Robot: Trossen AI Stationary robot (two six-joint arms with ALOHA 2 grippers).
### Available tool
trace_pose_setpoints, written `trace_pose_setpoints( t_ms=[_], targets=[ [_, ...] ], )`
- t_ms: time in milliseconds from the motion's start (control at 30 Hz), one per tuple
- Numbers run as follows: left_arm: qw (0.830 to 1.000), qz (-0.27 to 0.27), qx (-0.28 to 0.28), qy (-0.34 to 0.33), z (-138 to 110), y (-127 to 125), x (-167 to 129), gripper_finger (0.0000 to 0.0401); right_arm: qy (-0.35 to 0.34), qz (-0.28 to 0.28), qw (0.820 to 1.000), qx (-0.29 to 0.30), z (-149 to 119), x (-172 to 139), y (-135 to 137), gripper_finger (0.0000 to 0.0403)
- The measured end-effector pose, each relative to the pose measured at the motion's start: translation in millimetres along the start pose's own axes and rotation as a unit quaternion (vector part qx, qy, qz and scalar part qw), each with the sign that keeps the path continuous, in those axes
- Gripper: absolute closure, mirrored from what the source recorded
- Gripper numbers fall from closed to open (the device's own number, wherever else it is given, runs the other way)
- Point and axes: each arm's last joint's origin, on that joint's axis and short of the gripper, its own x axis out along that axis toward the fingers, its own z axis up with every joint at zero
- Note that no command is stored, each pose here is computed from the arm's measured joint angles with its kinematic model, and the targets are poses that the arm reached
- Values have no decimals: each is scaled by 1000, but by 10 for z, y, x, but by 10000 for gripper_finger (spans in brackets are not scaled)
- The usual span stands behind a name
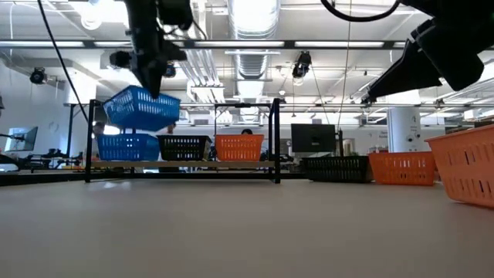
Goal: Stack baskets on shelf by color
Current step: Stack the left blue basket on top of the other blue basket on the shelf
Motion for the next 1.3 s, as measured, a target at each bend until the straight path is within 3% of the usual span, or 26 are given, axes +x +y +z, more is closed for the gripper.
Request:
trace_pose_setpoints(
  t_ms=[267, 500, 733, 1300],
  targets=[
    [998, 2, -13, 56, 194, -66, 299, 400, -3, -5, 1000, -3, -35, 13, -4, 282],
    [998, 53, -6, 44, 290, -65, 188, 400, -6, -3, 1000, 4, -25, 13, 5, 282],
    [992, 101, -51, 48, 263, -1, 79, 400, -8, -1, 1000, 9, -19, 13, 10, 282],
    [979, 157, -115, 68, 295, -104, 413, 400, -9, 0, 1000, 10, -14, 13, 15, 282]
  ],
)
